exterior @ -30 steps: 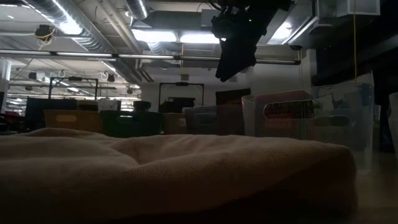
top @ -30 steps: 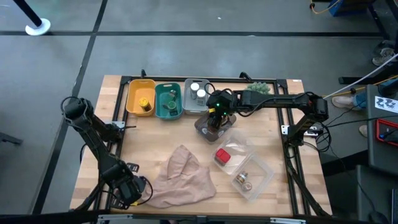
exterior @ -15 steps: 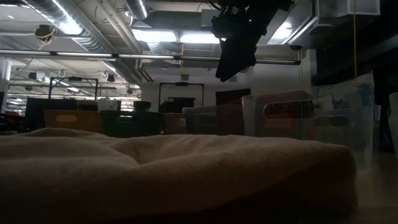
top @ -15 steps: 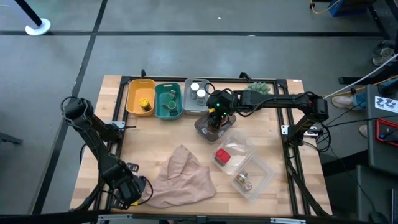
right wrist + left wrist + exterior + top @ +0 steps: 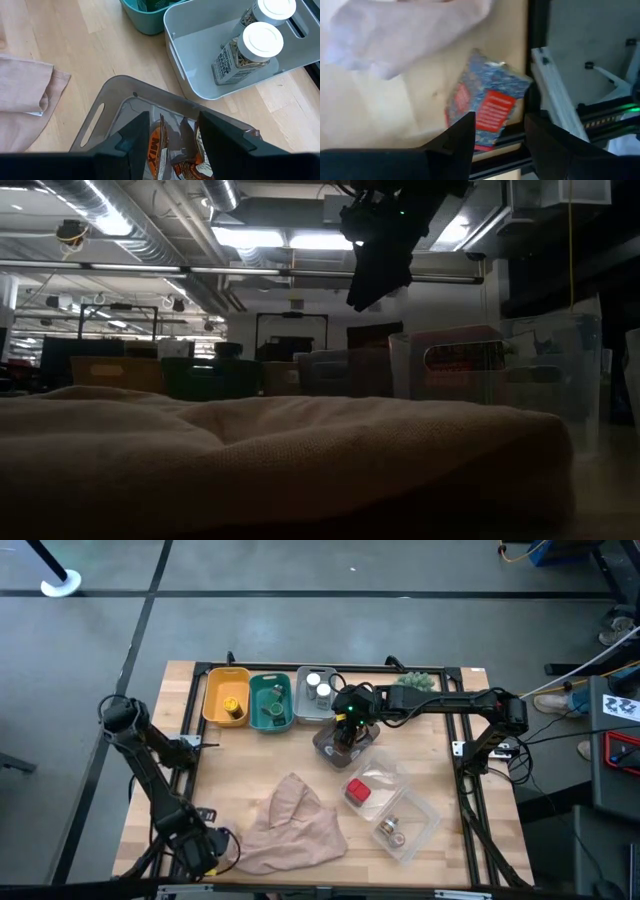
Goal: Sort spices by type
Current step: Put the red seasoning can into the left transparent bin
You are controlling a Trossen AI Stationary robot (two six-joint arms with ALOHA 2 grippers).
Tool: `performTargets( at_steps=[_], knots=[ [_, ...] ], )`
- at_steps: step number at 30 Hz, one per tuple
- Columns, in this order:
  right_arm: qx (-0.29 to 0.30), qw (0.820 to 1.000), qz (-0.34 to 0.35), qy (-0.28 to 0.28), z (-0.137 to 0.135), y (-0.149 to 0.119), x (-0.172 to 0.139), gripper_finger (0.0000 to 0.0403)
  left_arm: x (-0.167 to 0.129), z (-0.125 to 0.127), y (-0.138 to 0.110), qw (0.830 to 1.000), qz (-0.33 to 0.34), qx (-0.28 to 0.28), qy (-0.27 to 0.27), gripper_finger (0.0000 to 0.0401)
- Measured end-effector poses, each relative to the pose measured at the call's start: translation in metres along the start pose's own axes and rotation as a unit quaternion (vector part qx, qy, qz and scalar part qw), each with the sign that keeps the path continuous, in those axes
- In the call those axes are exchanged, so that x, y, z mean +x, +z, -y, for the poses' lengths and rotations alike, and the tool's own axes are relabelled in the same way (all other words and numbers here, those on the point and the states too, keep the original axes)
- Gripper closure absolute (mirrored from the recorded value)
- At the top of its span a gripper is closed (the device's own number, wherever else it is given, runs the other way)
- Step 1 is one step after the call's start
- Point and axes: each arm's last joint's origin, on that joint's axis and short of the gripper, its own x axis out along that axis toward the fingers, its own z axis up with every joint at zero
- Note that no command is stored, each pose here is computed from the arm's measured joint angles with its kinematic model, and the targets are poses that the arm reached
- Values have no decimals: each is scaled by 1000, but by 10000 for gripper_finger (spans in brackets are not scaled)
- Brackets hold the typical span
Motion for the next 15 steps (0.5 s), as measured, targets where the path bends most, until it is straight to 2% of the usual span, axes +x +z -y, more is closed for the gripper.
performTargets(
  at_steps=[6,12,15],
  knots=[
    [0,1000,0,0,0,0,0,230,1,5,-3,1000,7,6,-7,246],
    [0,1000,0,0,0,0,0,230,1,5,-2,998,13,65,-3,246],
    [0,1000,0,0,0,0,0,230,1,5,-2,998,13,56,-4,246]
  ],
)
